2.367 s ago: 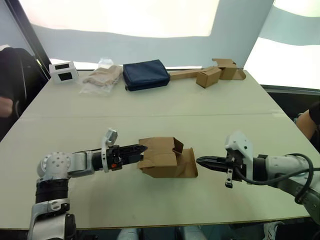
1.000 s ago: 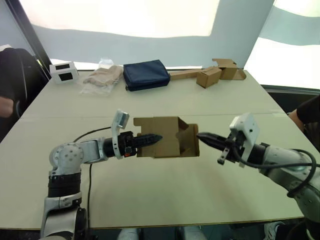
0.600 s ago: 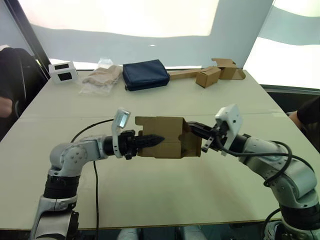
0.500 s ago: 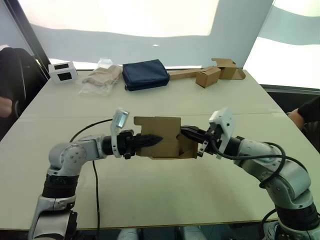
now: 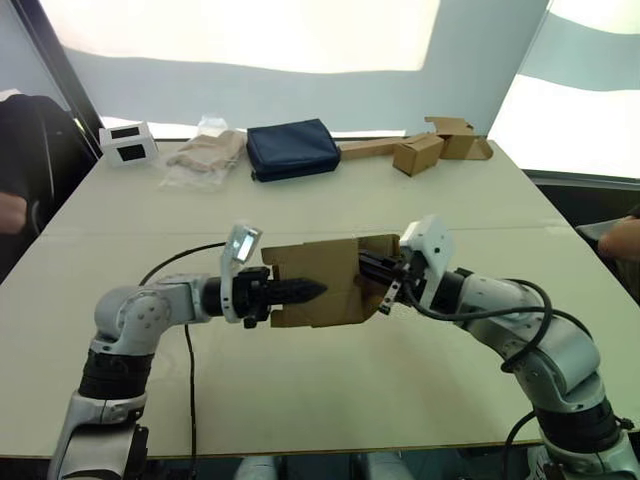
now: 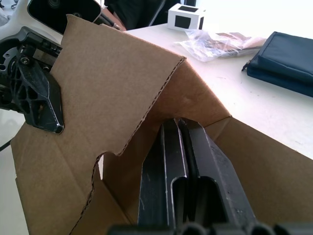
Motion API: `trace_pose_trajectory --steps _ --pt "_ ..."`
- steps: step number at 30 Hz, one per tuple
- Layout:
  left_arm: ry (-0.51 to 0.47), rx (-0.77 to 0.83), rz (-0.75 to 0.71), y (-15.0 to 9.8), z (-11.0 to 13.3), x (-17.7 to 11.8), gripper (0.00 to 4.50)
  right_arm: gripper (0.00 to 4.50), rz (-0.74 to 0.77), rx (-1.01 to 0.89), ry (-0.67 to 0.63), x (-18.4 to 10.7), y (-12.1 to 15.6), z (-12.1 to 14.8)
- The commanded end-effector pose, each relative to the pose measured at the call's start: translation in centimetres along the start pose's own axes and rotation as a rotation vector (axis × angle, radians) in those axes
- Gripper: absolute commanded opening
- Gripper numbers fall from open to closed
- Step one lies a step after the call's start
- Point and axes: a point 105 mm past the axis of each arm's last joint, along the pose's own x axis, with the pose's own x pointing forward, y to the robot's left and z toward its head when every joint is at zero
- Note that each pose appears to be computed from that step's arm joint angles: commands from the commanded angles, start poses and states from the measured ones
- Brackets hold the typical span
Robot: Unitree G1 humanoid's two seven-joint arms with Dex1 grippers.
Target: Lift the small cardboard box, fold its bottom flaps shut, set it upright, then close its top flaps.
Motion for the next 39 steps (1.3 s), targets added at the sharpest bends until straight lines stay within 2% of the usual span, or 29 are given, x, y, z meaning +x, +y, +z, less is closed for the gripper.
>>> trace_pose_trajectory --steps 1,4,10,16,21,26,31,39 --pt "-0.011 0.027 -0.012 -0.3 0.6 0.0 0.03 0.00 0.056 -0.023 -0.066 0.0 1.0 2.0" --pt "-0.023 0.032 0.022 0.4 0.8 -0.1 0.03 0.00 0.114 -0.002 -0.068 -0.1 2.0 2.3" --pt "-0.023 0.037 0.024 0.5 0.8 -0.1 0.03 0.00 0.083 -0.011 -0.056 -0.4 1.5 2.3" --pt "-0.036 0.053 0.029 0.1 1.2 -0.4 0.03 0.00 -0.018 -0.014 -0.013 -3.5 -0.8 2.2" --pt "-0.047 0.059 0.028 0.0 1.6 -0.4 0.03 0.00 -0.060 0.031 0.002 -5.1 -1.4 1.8" --pt "-0.069 0.068 0.012 -0.4 2.4 -0.2 0.03 0.00 -0.069 0.151 0.111 -7.2 -0.2 -2.0" --pt "-0.070 0.068 0.006 -0.4 2.6 0.0 0.03 0.00 -0.066 0.182 0.112 -7.1 0.2 -2.7" --pt "-0.051 0.062 -0.022 -0.8 2.5 0.5 0.03 0.00 0.033 0.175 0.063 -4.4 1.7 -1.7"
